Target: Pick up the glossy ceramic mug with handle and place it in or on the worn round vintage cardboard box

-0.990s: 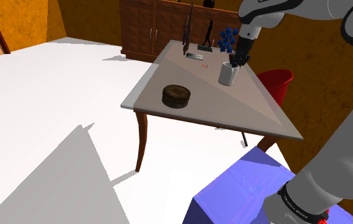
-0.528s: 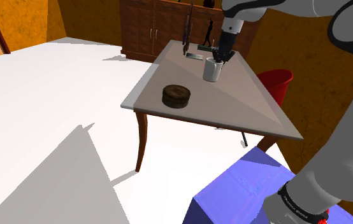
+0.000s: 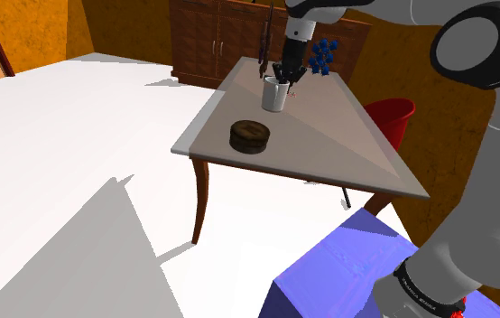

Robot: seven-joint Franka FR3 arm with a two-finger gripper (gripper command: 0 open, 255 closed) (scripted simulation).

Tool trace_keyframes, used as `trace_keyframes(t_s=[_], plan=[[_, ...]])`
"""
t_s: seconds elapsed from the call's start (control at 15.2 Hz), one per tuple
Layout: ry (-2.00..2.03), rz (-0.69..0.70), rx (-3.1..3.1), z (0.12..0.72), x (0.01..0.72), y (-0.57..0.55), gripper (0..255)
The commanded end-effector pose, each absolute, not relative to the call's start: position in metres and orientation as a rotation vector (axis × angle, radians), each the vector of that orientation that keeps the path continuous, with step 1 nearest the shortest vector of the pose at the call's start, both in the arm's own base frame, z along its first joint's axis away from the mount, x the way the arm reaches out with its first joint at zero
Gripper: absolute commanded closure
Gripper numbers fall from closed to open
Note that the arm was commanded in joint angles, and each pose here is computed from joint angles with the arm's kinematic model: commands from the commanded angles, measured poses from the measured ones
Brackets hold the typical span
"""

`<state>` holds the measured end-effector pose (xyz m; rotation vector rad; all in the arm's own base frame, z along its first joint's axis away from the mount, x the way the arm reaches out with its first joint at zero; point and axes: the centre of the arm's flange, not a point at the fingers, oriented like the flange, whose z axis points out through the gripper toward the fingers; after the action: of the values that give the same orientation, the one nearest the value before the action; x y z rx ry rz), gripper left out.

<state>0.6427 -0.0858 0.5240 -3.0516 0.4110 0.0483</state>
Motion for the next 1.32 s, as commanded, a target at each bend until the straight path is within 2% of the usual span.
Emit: trace_keyframes(t_s=[0.0,0.2,1.25], plan=[[0.412,0.048,-3.051,0.524,0.658,-0.061,255],[0.412,0.048,-3.051,0.527,0.679,-0.031,255],[0.412,0.048,-3.051,0.443,0.679,-0.031,255]])
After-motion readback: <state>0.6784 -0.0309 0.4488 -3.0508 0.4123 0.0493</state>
